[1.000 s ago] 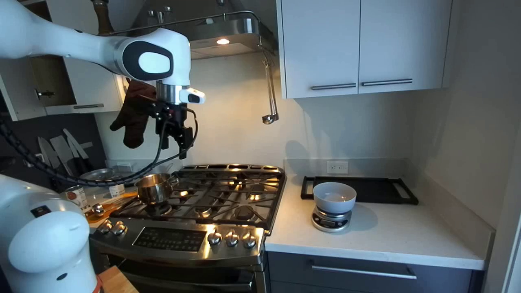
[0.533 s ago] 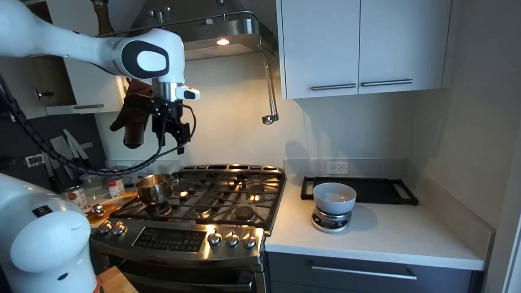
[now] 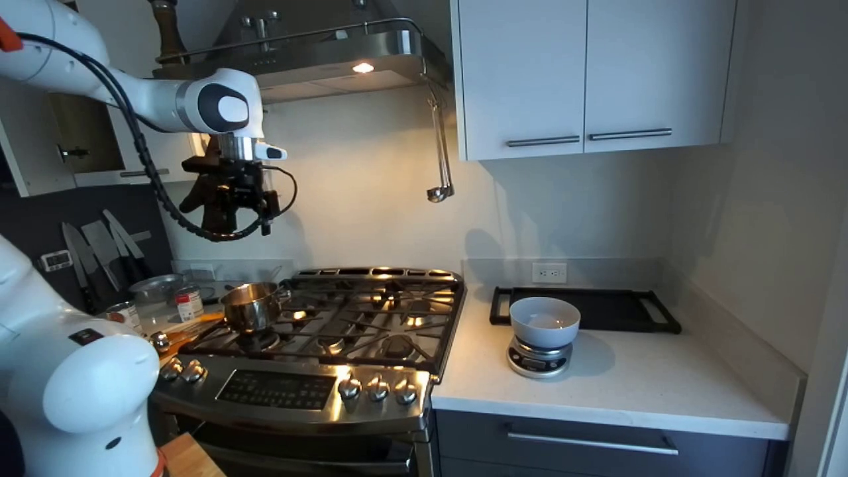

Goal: Move the silver pot forward

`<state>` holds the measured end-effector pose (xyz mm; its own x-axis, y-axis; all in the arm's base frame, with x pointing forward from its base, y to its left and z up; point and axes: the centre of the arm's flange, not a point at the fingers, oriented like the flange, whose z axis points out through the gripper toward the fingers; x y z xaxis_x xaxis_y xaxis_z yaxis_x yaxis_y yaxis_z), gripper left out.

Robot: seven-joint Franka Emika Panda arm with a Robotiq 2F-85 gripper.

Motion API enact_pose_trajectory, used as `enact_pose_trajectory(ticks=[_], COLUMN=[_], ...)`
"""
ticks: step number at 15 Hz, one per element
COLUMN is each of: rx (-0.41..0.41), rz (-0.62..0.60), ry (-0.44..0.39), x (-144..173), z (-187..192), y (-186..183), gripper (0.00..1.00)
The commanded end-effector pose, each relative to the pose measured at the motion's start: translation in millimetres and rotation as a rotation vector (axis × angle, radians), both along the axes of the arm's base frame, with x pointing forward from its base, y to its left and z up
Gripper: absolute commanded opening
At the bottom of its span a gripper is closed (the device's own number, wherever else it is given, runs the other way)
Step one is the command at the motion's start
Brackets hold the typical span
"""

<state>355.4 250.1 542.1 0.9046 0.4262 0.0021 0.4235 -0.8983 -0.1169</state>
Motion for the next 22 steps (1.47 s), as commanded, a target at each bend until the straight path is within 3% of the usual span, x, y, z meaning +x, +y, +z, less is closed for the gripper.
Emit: enact_pose_trajectory(ticks=[1, 3, 4, 10, 16, 22], rx=[-0.014, -0.031, -0.005, 0.0, 0.206, 0.384], rz=[0.034, 0.075, 0.058, 0.058, 0.233, 0.301], ry=[0.02, 0.021, 0.01, 0.012, -0.131, -0.161], x=[30.7, 40.7, 21.0, 26.9, 84.8, 128.4], z=[-12.0, -20.4, -17.3, -16.8, -50.4, -108.9], y=[56.0, 80.8, 54.4, 57.8, 91.5, 141.6], gripper=[1.0, 1.0, 1.0, 1.0, 1.0, 1.0])
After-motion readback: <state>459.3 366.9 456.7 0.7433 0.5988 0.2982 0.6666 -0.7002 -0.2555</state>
